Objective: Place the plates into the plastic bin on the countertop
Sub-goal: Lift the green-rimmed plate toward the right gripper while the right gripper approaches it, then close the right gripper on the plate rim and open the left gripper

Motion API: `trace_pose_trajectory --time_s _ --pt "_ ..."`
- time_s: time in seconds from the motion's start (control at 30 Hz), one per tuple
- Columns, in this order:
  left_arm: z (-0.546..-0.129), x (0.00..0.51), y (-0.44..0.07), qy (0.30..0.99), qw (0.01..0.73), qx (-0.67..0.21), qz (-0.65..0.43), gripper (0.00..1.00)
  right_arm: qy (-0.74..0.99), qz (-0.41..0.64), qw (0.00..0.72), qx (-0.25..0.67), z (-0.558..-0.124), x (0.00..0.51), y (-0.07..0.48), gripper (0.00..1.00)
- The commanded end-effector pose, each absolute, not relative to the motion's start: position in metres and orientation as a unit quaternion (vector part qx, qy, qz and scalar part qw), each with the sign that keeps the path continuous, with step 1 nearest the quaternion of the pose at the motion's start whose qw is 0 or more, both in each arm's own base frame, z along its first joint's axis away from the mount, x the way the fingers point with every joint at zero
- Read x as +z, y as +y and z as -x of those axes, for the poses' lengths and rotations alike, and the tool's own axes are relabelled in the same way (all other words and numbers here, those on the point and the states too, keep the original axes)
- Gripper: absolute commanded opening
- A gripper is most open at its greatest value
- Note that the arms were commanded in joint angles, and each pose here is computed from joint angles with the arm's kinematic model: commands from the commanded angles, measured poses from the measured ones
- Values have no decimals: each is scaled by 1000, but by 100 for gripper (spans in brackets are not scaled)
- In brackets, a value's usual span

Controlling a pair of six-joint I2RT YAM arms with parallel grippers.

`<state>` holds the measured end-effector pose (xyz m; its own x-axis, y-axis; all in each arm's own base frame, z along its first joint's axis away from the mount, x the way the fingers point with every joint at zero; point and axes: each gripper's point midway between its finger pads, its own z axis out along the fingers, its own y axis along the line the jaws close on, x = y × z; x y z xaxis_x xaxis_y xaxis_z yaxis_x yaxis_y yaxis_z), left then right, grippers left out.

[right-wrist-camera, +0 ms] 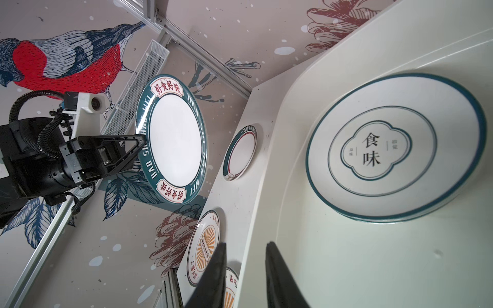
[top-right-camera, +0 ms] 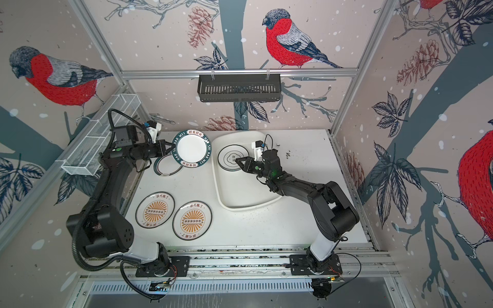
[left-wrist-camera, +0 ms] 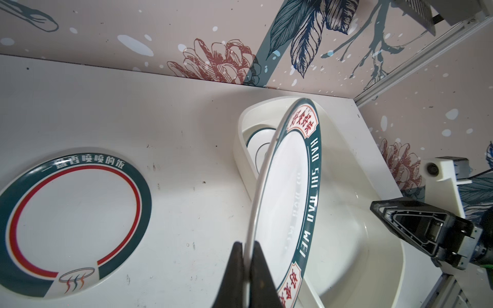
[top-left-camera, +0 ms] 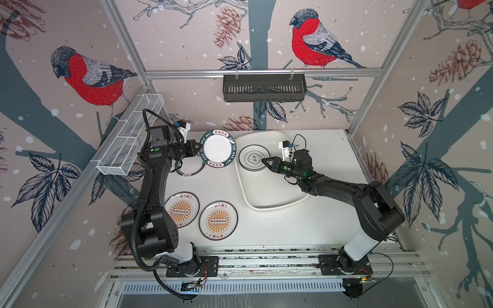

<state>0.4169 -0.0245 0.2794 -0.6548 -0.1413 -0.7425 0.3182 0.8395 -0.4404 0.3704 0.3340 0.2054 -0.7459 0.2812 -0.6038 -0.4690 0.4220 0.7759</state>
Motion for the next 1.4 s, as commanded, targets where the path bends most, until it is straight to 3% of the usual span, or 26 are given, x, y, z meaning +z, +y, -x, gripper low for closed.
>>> trace_pose_trajectory --time_s 0.0,0.37,0.87,1.13,1.37 --pt "-417 298 -41 848 424 -310 -69 0 753 86 355 547 -369 216 344 30" --pt "-415 301 -81 833 383 -390 -90 0 744 110 374 543 -369 234 357 36" --pt "-406 298 -112 831 372 -394 -125 0 740 121 387 537 -368 244 364 36" --pt "-399 293 -125 831 368 -395 -136 0 729 117 376 560 -369 246 368 29" --pt "-398 292 -126 830 370 -395 -136 0 709 104 371 591 -367 251 361 10"
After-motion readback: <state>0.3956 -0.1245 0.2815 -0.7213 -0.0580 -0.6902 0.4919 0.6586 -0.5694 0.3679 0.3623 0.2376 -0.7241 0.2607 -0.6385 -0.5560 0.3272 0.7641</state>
